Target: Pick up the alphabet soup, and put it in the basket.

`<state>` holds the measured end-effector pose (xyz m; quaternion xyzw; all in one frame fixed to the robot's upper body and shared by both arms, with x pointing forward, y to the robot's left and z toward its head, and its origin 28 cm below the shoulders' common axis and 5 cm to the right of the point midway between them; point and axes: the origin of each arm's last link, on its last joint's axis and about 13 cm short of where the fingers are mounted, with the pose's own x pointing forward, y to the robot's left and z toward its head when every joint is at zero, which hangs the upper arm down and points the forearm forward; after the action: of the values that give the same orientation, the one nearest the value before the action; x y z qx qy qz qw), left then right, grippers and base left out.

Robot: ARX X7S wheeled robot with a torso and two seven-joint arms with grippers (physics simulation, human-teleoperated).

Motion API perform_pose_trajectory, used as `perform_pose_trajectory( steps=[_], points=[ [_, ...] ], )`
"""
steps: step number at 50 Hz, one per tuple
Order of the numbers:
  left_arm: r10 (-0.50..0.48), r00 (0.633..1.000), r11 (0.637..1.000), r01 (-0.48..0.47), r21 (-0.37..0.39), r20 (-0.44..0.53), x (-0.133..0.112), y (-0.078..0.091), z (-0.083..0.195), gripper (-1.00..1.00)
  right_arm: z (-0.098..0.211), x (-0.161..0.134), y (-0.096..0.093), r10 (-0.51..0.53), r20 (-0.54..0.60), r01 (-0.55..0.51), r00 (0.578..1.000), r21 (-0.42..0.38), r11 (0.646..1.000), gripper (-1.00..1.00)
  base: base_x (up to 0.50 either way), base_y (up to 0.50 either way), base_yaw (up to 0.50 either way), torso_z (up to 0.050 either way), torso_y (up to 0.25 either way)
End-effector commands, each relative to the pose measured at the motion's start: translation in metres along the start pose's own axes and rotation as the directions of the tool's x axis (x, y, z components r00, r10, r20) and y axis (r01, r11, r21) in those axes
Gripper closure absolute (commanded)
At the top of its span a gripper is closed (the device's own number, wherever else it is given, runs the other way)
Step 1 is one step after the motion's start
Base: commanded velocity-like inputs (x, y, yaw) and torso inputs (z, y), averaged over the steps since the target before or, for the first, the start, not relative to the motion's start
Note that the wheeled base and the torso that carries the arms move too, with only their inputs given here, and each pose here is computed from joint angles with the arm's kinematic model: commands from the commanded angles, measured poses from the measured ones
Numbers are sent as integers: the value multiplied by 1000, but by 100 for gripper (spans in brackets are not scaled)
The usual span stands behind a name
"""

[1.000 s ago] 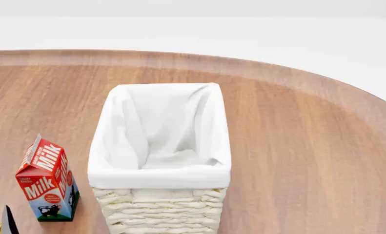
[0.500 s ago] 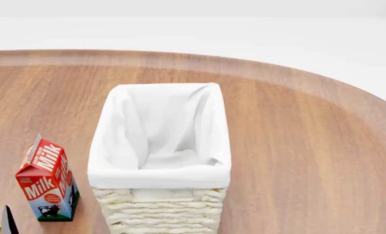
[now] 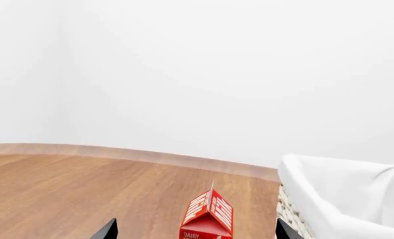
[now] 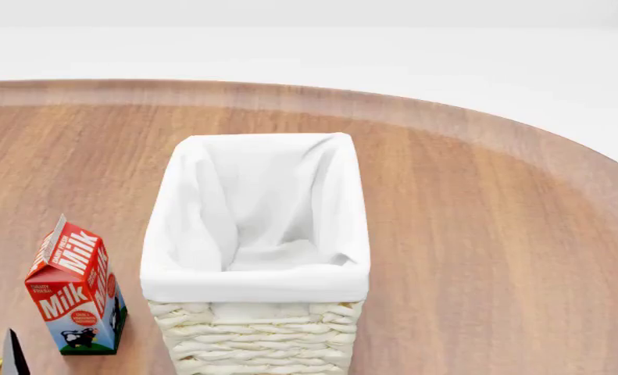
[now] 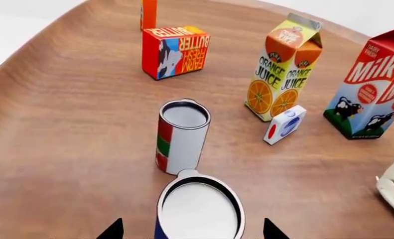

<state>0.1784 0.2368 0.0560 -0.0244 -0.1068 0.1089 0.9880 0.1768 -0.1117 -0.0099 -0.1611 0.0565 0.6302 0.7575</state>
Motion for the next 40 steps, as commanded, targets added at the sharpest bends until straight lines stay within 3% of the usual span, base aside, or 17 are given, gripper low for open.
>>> perform_pose_trajectory(
  steps=[1,40],
  points=[
    [0,1000,1000,0,0,0,0,0,0,-100,1,2,-3,4,-16,-4,1000,-8,1000,-100,0,0,0,0,0],
    [0,1000,1000,0,1,6,-1,0,1,-100,0,17,-17,31,-90,-32,995,-8,999,-100,0,0,0,0,0]
  ],
)
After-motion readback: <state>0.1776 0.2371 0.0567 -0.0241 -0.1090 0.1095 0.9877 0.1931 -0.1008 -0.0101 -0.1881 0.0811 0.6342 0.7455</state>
